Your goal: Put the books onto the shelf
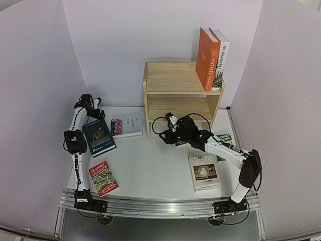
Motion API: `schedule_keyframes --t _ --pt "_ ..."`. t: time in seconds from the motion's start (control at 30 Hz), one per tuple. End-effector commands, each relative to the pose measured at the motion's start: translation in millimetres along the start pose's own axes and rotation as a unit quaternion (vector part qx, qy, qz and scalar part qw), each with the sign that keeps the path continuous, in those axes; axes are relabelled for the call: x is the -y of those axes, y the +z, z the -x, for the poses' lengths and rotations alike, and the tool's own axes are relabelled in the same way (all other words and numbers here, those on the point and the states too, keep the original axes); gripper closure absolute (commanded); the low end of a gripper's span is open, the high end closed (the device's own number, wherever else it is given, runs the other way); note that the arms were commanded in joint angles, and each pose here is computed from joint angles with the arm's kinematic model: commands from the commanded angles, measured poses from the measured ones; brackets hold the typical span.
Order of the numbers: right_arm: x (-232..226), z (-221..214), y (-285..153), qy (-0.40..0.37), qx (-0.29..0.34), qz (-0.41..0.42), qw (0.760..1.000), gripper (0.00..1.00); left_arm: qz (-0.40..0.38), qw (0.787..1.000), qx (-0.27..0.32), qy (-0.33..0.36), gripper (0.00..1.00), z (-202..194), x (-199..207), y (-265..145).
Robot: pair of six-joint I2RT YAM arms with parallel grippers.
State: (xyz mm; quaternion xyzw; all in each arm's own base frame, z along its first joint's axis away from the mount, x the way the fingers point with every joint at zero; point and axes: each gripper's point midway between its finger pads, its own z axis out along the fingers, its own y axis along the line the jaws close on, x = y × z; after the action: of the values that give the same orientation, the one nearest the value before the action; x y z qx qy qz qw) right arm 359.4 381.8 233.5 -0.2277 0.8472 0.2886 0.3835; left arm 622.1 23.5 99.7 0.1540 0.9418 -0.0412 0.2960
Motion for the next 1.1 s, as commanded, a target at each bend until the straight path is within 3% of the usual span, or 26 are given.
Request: schedule_keyframes --t 0.0,0.27,0.33,0.53,0.83,0.93,1.07 --pt "-36.7 14.9 -1.3 -0.013 0.014 0.045 0.999 0.41 -0.056 0.995 0.037 -0.069 0.0 1.1 -9.5 1.6" --pt "-51.9 18.7 2.8 -0.021 0.017 0.056 0.998 0.41 -0.125 0.985 -0.087 -0.085 0.04 -71.5 25.0 19.5" --pt "-54.0 19.3 0.8 -0.024 0.02 0.055 0.998 0.41 -0.139 0.98 -0.114 -0.088 0.1 -87.1 37.5 4.0" --pt "-59.1 14.5 -2.3 -0.03 0.021 0.049 0.998 0.41 -0.085 0.974 -0.159 -0.14 0.21 -134.5 61.2 -46.0" --pt "-80.6 0.0 9.2 -0.041 0.004 0.066 0.997 0.41 -0.151 0.949 -0.23 -0.156 0.26 -211.1 124.1 -103.5" --pt "-85.6 -4.0 13.9 -0.041 -0.002 0.072 0.997 0.41 -0.164 0.944 -0.235 -0.16 0.34 -218.3 131.4 -104.9" --pt "-94.1 -4.6 14.8 -0.043 -0.003 0.079 0.996 0.41 -0.19 0.936 -0.237 -0.179 0.53 -217.7 138.5 -100.9"
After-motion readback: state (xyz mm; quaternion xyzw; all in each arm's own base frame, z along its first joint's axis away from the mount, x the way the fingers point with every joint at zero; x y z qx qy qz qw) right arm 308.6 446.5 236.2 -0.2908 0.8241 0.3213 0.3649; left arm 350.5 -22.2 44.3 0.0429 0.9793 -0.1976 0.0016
